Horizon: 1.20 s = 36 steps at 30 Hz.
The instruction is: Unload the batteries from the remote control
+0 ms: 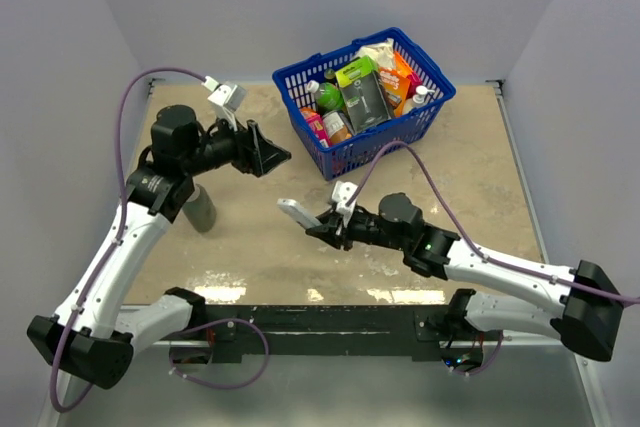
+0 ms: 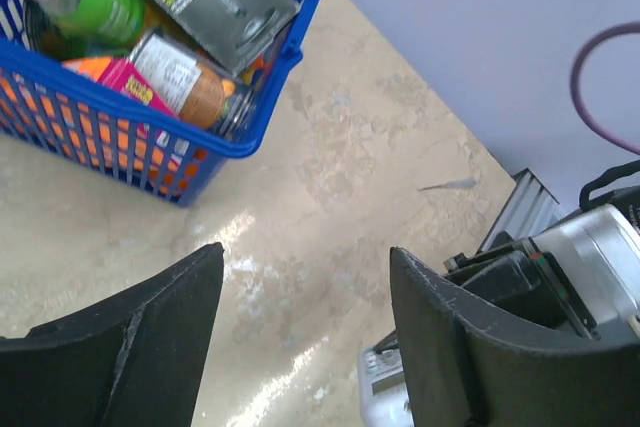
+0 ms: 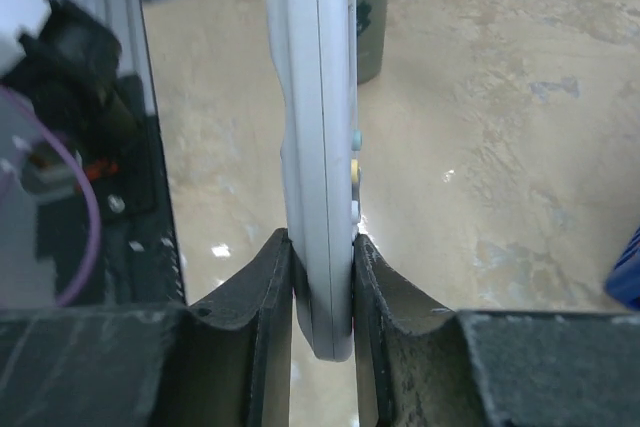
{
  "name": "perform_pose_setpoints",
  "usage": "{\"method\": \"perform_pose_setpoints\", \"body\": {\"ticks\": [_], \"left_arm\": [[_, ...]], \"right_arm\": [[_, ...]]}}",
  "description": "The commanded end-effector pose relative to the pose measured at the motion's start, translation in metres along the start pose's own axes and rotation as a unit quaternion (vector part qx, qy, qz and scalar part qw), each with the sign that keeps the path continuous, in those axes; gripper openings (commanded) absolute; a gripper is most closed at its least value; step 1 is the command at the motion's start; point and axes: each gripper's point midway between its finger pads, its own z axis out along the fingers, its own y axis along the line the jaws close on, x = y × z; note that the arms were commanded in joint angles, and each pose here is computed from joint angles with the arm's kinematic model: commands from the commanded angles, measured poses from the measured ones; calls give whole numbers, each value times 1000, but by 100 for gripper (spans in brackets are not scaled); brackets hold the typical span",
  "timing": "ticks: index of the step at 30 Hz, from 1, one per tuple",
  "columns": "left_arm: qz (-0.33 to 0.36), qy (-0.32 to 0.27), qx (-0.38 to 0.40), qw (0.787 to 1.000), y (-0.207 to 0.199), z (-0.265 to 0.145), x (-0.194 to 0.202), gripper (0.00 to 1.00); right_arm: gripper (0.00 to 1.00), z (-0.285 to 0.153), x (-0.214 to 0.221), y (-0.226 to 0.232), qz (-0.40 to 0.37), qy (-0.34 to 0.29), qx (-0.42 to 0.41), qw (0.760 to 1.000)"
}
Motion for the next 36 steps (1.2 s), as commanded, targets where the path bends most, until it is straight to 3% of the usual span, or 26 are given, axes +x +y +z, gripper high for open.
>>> {"method": "perform_pose_setpoints", "body": {"ticks": [1,6,12,23,28,36], "left_arm": [[57,-61,56,995,-27,-10,-28,72],[54,-51,129,989,-45,-11,-8,72],[33,-46,198,979,-61,-15,11,72],[-42,-21,218,975,-64,-18,38,72],[-77,-46,271,958,-86,-31,29,70],[-99,-36,319,942,-102,-32,38,70]], "right_arm": [[0,-18,-63,-20,226,-144,88,959],[0,-28,-76,-9,367,-201,47,907],[0,-29,-85,13,461,-236,-46,854],[0,-45,-113,27,428,-300,-118,844],[0,-51,-120,32,409,-306,-134,849],[0,-45,-122,44,412,-303,-180,840]]}}
